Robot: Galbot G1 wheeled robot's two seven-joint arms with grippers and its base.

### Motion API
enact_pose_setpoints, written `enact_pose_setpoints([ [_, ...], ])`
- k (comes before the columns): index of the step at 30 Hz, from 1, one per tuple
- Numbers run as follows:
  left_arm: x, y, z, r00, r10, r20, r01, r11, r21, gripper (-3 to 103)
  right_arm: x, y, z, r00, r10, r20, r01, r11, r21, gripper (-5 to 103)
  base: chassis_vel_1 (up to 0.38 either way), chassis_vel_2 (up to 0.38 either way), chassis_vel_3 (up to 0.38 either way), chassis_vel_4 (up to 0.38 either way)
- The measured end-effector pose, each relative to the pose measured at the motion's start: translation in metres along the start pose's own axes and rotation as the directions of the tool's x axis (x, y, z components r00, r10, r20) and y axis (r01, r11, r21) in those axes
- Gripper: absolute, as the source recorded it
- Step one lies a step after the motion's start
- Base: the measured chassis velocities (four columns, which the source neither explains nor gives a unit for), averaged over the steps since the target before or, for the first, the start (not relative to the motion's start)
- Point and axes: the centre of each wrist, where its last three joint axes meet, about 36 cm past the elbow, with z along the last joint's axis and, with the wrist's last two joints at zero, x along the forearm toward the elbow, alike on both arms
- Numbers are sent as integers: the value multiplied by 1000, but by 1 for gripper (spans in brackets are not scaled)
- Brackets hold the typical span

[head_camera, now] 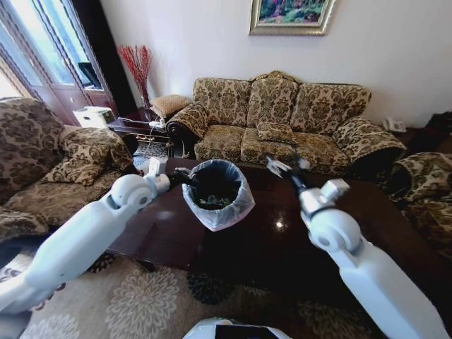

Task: Move to the front of the table and place the trash on the table into the trash bin.

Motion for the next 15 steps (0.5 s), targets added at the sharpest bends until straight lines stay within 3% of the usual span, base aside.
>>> enact_pose_setpoints([
  [1,0,0,0,1000,0,0,0,1000,0,2,0,0,0,1000,0,0,0,1000,0,100,0,0,0,0],
  [3,2,-5,3,1000,0,6,0,1000,-2,2,18,-42,4,995,87,-46,-86,996,26,100,0,0,0,0],
  [5,3,-8,6,1000,1,12,-1,1000,2,2,32,-95,18,992,111,-63,-106,991,85,100,0,0,0,0],
  [6,3,-8,6,1000,1,12,-1,1000,2,2,32,-95,18,992,111,-63,-106,991,85,100,0,0,0,0],
  [8,6,-9,7,1000,-2,20,2,1000,8,2,49,-143,40,988,136,-74,-121,977,174,100,0,0,0,0],
  [9,6,-9,7,1000,-2,20,2,1000,8,2,49,-143,40,988,136,-74,-121,977,174,100,0,0,0,0],
  [11,9,-8,8,1000,-10,27,10,1000,15,2,67,-176,62,974,207,-96,-182,958,221,100,0,0,0,0],
  [15,12,-8,13,999,-17,36,16,1000,21,2,83,-214,99,939,313,-143,-275,932,238,100,0,0,0,0],
])
